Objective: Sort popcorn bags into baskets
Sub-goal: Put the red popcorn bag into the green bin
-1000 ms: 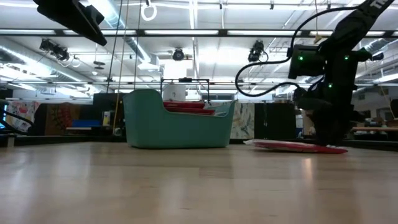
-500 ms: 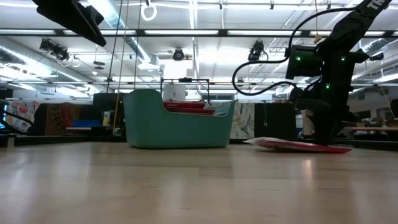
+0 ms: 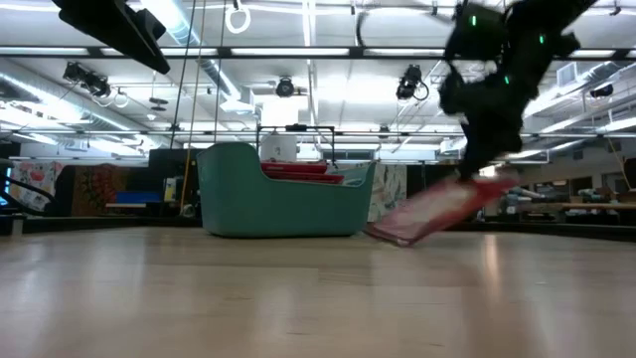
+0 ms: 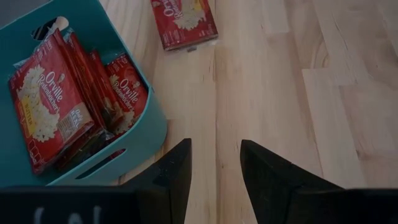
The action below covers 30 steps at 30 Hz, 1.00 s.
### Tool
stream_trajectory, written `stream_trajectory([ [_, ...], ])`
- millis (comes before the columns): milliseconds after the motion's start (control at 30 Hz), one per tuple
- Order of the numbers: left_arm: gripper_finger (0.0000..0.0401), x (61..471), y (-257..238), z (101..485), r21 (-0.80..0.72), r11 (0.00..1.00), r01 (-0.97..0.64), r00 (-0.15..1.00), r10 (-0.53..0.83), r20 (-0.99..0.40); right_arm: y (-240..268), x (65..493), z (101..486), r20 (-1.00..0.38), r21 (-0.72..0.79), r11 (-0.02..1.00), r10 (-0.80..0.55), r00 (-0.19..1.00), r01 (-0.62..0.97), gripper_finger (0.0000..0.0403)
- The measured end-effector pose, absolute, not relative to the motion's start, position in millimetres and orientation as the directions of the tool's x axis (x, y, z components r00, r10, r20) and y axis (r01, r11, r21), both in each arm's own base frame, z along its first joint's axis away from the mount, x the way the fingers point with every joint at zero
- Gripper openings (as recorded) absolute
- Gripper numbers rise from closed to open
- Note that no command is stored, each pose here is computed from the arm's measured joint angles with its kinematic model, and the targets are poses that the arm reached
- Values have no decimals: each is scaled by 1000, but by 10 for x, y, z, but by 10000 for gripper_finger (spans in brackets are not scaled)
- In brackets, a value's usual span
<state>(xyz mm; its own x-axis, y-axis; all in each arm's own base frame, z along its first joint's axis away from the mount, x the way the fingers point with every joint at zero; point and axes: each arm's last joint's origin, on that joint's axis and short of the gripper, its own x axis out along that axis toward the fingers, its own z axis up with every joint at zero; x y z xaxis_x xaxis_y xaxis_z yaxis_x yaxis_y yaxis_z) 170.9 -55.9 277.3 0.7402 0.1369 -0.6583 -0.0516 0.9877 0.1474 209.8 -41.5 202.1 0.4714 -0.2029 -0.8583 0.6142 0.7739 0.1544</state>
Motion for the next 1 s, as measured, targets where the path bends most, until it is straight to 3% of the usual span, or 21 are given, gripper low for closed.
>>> stream_trajectory([
  [467,141,1716,-562,2780,143,988,-53,747,135,-651,76,2794,2955,-581,158,945,-145,801,286,2],
  [800,141,1698,-553,2793,152,987,-57,737,144,-661,73,3405,3480,-452,19,991,-112,885,135,1],
  [1000,141,1616,-518,3006,126,988,-85,752,146,-643,-118,3775,3634,-398,-34,995,-103,912,98,1],
])
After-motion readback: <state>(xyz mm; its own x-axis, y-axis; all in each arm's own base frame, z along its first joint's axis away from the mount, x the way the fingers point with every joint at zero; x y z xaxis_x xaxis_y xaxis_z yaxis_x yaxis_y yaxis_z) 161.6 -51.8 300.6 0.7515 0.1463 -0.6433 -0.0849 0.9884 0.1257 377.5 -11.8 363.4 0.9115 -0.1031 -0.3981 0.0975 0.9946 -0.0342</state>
